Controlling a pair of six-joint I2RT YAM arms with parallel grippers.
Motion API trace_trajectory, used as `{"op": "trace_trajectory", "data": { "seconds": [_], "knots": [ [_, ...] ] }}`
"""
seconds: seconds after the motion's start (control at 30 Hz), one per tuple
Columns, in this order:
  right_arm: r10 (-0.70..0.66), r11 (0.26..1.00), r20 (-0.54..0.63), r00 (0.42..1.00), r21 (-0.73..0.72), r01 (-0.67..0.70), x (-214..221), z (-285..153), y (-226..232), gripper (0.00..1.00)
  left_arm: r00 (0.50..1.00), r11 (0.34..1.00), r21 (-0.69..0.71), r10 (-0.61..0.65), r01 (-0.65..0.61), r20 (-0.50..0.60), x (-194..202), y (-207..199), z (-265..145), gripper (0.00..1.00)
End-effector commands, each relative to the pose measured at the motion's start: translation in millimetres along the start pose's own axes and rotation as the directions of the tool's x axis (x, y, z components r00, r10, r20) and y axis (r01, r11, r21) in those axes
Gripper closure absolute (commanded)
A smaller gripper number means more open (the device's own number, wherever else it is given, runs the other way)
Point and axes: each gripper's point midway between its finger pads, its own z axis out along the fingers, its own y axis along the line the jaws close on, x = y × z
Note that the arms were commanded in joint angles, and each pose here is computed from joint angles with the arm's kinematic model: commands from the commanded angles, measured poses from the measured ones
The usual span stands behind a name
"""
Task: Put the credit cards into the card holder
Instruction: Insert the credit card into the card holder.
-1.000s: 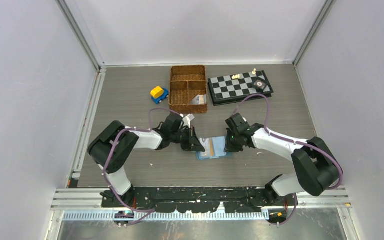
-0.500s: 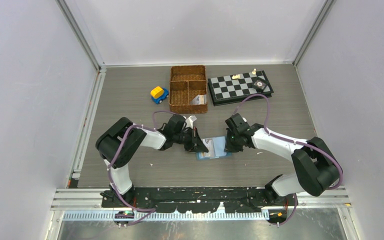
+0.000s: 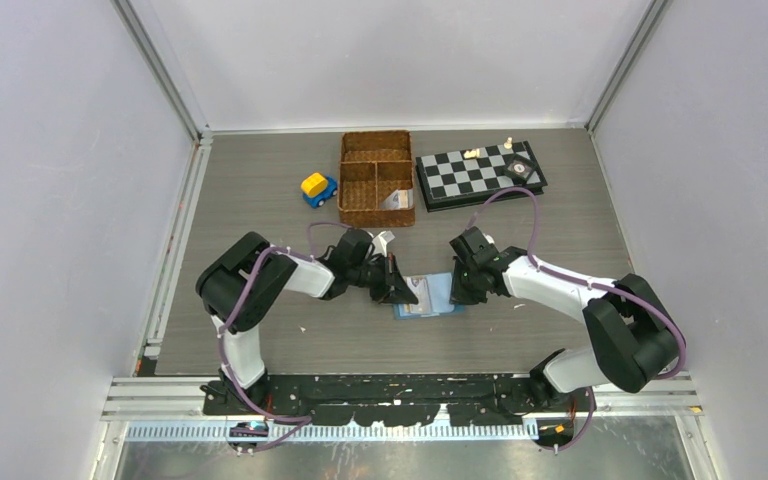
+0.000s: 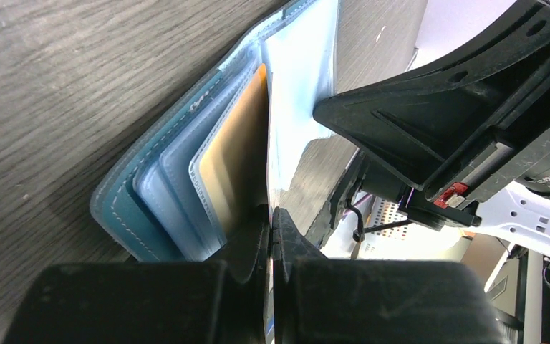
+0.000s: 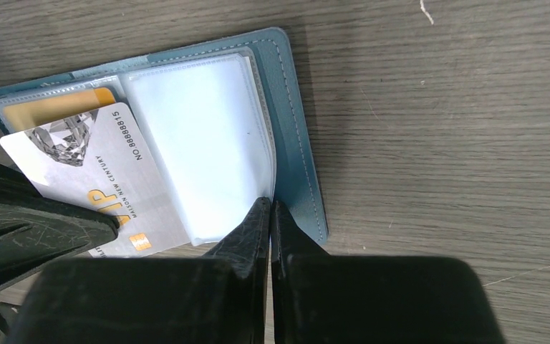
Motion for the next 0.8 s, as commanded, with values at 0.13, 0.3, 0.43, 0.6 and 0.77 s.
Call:
{"op": "trace_trajectory", "data": {
  "seconds": [0.13, 0.3, 0.43, 0.6, 0.77],
  "knots": [
    [0.008, 0.999, 0.023, 1.0, 0.044, -0.009, -8, 0, -3, 0.96, 0.999, 0.998, 0.053, 0.037, -0.037, 0.015, -11, -16, 5, 1.0],
    [0.006, 0.999, 0.017, 1.0, 0.052, -0.007, -6, 1, -5, 0.96, 0.999, 0.996, 0.074, 0.042, -0.043, 0.019, -11, -23, 2, 1.0],
    [0.006, 0.999, 0.019, 1.0, 0.054, -0.007, -7, 1, -5, 0.96, 0.999, 0.995, 0.086, 0.047, -0.048, 0.023, -11, -29, -1, 1.0],
    [0.004, 0.998, 0.017, 1.0, 0.06, -0.005, -6, 1, -6, 0.97, 0.999, 0.994, 0.098, 0.048, -0.05, 0.02, -10, -33, -3, 1.0],
    [0.004, 0.998, 0.017, 1.0, 0.063, -0.005, -6, 1, -7, 0.97, 0.998, 0.992, 0.114, 0.055, -0.058, 0.029, -11, -41, -7, 1.0]
  ]
}}
